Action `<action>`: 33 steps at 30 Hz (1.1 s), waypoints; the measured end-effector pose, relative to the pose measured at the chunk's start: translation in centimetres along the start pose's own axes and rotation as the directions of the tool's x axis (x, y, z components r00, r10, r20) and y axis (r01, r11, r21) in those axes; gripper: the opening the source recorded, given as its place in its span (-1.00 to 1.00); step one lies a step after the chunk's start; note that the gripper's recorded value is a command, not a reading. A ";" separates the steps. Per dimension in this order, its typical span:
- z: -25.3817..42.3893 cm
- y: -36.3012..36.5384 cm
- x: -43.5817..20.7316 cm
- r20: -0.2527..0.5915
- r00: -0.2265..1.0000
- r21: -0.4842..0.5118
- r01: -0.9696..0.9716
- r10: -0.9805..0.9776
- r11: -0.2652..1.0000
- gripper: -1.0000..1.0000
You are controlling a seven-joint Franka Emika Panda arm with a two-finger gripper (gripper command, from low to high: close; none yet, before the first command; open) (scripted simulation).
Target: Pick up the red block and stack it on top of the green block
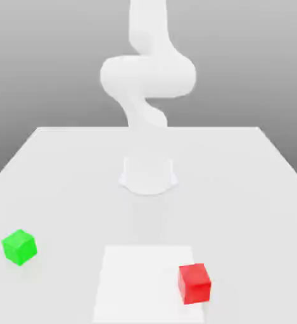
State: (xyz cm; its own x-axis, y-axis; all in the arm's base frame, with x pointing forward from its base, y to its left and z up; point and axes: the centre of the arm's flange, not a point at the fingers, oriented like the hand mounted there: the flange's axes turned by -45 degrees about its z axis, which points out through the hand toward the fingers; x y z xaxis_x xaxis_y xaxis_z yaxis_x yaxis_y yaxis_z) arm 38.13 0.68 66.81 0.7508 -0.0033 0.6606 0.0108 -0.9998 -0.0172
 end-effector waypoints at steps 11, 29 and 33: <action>22.2 -3.9 -7.8 0.340 0.938 0.061 0.049 -0.067 0.997 0.00; 42.9 -7.2 -30.5 0.655 0.740 0.088 0.126 -0.153 0.988 -1.00; 42.9 -7.2 -30.5 0.654 0.740 0.088 0.126 -0.153 0.988 -1.00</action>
State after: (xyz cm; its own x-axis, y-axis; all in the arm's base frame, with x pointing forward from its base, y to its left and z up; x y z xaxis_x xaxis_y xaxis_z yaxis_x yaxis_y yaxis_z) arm 43.50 8.83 14.63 0.9865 0.1639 0.0005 0.1639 -0.9865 0.0001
